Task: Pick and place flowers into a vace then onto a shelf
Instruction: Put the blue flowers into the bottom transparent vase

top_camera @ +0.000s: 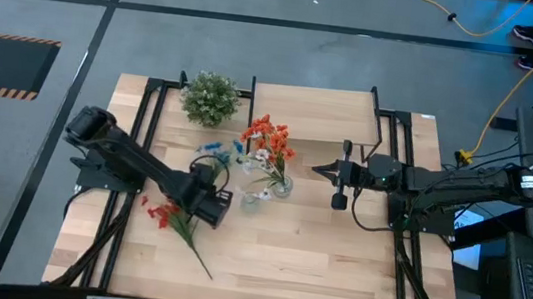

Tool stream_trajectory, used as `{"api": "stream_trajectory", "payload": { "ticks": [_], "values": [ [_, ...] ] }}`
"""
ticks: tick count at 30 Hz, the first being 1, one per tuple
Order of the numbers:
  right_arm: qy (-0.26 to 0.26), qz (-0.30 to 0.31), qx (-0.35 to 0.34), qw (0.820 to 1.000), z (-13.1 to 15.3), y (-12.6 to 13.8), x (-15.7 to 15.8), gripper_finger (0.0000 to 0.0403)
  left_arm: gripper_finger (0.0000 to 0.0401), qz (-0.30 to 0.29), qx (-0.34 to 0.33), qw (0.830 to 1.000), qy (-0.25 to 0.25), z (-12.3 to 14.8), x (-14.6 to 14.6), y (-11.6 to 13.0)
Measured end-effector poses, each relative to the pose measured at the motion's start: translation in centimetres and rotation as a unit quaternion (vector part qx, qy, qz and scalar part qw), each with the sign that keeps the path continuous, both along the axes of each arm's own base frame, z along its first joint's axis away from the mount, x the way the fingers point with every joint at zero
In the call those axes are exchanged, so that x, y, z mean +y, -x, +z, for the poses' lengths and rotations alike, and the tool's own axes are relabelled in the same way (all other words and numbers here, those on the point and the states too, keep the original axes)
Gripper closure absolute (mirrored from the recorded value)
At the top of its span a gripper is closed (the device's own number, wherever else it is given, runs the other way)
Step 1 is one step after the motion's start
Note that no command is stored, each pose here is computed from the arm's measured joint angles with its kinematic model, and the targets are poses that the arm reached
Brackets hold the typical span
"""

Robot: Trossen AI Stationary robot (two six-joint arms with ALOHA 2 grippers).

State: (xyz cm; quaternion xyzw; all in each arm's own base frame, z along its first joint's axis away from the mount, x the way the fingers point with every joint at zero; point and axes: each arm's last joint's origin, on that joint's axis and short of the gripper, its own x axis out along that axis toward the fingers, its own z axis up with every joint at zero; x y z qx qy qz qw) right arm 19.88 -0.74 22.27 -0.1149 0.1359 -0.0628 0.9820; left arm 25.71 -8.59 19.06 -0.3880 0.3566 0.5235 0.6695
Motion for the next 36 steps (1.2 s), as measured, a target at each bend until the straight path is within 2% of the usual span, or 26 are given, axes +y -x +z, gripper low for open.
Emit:
{"api": "stream_trajectory", "payload": {
  "ticks": [7,14,23,31,36],
  "values": [
    [0.000,0.000,0.000,1.000,0.0,0.0,0.0,0.0399,0.0385,0.006,-0.077,0.995,-0.064,2.5,-0.6,1.5],
    [0.000,0.000,0.000,1.000,0.0,0.0,0.0,0.0399,0.0384,0.011,-0.090,0.991,-0.093,2.5,-0.6,1.6],
    [0.000,0.000,0.000,1.000,0.0,0.0,0.0,0.0399,0.0384,0.047,-0.068,0.990,-0.118,2.6,-0.1,2.6],
    [0.000,0.000,0.000,1.000,0.0,0.0,0.0,0.0399,0.0384,0.029,-0.096,0.979,-0.175,3.1,-0.6,3.2],
    [0.000,0.000,0.000,1.000,0.0,0.0,0.0,0.0399,0.0384,0.014,-0.131,0.965,-0.226,3.6,-1.1,3.7]
  ]
}}
